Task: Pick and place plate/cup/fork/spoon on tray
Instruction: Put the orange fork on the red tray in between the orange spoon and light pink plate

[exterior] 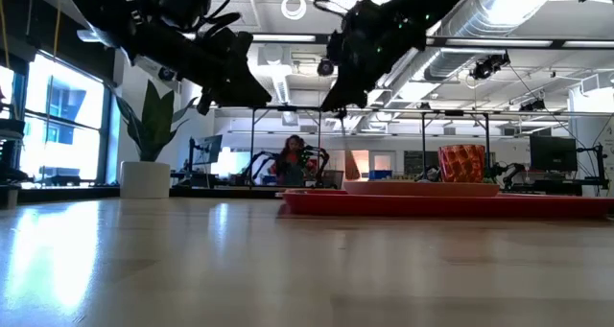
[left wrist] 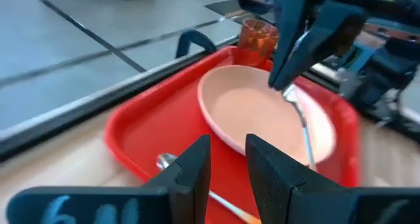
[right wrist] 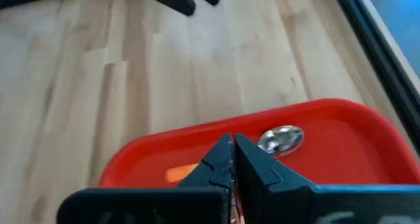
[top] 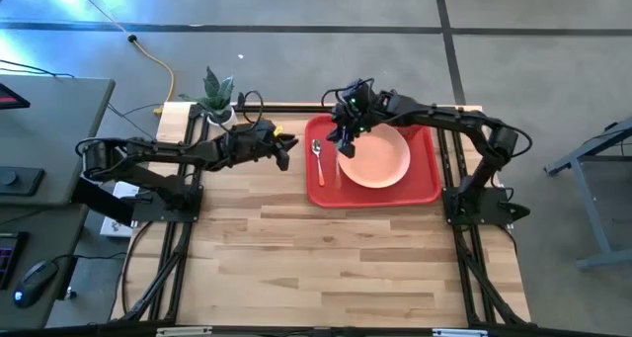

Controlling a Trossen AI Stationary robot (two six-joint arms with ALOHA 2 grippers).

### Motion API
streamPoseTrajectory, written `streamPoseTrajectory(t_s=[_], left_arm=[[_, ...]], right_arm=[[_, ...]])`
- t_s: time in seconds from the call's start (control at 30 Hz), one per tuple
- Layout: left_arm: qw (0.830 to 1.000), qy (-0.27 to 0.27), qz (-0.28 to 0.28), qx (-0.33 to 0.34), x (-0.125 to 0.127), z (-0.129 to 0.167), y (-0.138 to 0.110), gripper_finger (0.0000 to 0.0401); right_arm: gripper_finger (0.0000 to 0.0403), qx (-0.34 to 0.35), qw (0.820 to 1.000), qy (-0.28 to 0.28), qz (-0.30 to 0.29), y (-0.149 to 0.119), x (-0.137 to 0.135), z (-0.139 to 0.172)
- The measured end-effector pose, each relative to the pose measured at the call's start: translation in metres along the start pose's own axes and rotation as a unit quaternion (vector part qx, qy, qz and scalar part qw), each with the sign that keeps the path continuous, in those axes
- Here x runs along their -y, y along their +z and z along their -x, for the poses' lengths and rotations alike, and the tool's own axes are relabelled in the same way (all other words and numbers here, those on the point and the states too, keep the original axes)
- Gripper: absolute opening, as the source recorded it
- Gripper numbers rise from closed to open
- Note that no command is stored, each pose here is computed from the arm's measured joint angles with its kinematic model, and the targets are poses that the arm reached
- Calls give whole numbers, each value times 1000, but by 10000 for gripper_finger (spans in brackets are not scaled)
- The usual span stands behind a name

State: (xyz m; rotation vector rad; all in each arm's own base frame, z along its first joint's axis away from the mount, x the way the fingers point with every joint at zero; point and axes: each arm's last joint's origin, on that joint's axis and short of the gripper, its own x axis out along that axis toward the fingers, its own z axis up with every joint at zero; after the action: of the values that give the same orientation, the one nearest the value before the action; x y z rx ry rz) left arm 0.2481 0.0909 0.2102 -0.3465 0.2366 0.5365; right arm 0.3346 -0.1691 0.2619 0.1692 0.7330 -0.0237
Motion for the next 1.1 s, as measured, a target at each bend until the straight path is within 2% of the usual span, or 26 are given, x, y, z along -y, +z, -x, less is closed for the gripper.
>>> streamPoseTrajectory(t_s=[0.1, 0.23, 0.33, 0.47, 0.7, 0.87, 1.0, 1.1], left_arm=[[999, 8, -40, -7, -10, -3, 0, 87], [997, 16, -79, -6, -25, -7, 4, 87], [997, 39, -64, -1, -38, -10, 8, 87], [997, 63, -41, 9, -50, -15, 17, 87], [997, 76, 11, 17, -57, -27, 27, 87], [997, 72, -10, 33, -54, -32, 40, 87], [995, 81, -32, 41, -53, -32, 45, 87], [995, 91, -29, 40, -56, -32, 45, 87]], right_arm=[[0, 3, 1000, -4, -6, -8, 22, -15], [0, -4, 998, 31, -52, -23, 48, -35], [0, -9, 997, 64, -51, -31, 56, -50], [0, 11, 995, 95, -16, -29, 66, -62], [0, 11, 996, 83, -21, -30, 92, -74], [0, 26, 997, 65, -19, -28, 104, -70], [0, 22, 996, 64, -65, -31, 110, -66], [0, 18, 995, 76, -68, -33, 110, -65]])
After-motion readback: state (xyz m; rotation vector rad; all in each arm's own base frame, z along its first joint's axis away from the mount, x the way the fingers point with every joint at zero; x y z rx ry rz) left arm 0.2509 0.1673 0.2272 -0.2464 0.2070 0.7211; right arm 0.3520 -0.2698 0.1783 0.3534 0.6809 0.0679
